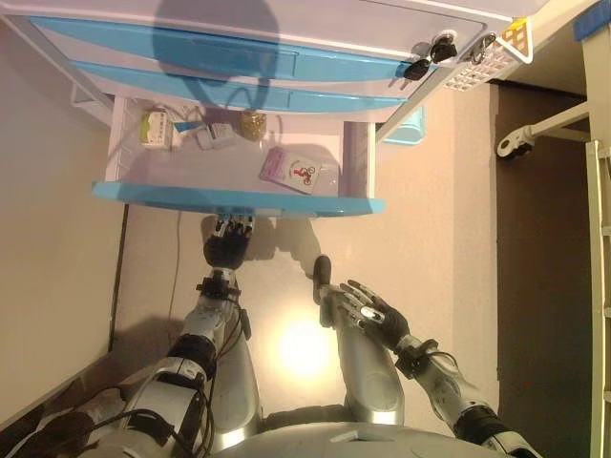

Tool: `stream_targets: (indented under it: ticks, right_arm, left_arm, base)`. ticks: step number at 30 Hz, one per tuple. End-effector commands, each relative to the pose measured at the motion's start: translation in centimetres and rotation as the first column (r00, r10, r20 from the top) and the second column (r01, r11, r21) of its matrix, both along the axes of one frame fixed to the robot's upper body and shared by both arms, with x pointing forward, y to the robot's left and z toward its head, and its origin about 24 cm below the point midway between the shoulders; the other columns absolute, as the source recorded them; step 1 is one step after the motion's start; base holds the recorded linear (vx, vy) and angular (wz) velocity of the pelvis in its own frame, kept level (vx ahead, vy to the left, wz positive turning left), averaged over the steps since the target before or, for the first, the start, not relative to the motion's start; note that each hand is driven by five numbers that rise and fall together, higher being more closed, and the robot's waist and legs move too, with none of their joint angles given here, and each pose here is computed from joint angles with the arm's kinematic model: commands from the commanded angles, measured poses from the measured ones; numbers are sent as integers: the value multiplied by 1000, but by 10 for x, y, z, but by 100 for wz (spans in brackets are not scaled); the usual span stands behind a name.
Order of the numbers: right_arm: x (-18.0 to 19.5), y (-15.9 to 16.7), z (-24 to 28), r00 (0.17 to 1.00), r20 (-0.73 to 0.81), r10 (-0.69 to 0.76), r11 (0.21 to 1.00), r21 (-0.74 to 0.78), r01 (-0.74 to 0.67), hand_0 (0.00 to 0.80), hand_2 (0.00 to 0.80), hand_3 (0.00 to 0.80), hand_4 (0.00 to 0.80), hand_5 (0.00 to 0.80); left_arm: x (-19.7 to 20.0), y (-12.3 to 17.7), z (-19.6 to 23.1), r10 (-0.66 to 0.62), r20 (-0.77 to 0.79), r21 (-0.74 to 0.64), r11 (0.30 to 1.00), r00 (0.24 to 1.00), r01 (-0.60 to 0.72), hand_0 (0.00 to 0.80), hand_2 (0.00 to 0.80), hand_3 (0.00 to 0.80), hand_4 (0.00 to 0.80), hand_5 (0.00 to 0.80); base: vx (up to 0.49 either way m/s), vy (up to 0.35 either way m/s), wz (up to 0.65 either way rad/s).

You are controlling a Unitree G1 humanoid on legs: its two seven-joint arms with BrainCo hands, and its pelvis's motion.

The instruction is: Open the drawer and pick up the medicine

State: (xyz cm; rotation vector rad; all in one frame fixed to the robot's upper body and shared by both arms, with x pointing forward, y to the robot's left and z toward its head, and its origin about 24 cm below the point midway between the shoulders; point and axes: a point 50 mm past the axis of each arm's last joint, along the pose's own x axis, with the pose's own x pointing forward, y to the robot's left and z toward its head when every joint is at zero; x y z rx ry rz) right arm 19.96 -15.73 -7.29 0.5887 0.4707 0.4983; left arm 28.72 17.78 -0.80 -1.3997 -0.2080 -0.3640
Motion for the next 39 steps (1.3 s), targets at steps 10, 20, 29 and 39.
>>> stream_targets:
  ticks: [10, 20, 29, 39]
  right_arm:
    - [-30, 2, -8, 999, -39, -2, 1000, 26, 3, 0, 0, 0, 0, 0]
    - [-35, -5, -11, 999, -48, -25, 1000, 15, 25, 0, 0, 0, 0, 0]
    - [-37, -8, -15, 998, -57, -34, 999, 7, 35, 0, 0, 0, 0, 0]
    - [-39, -10, -16, 997, -55, -59, 998, 7, 59, 0, 0, 0, 0, 0]
  left_arm:
    - [-68, 18, -61, 25, -287, -21, 999, 958, -33, 800, 800, 800, 800, 800]
    - [-92, 25, -80, 42, -436, -26, 998, 899, -60, 800, 800, 800, 800, 800]
    - [-103, 37, -91, 88, -542, -17, 993, 836, -115, 800, 800, 800, 800, 800]
    - [-119, 38, -100, 90, -597, 1, 994, 797, -111, 800, 800, 800, 800, 800]
  base:
    - [0, 0, 0]
    - [7, 2, 2]
    - [1, 1, 1]
    - [0, -4, 2]
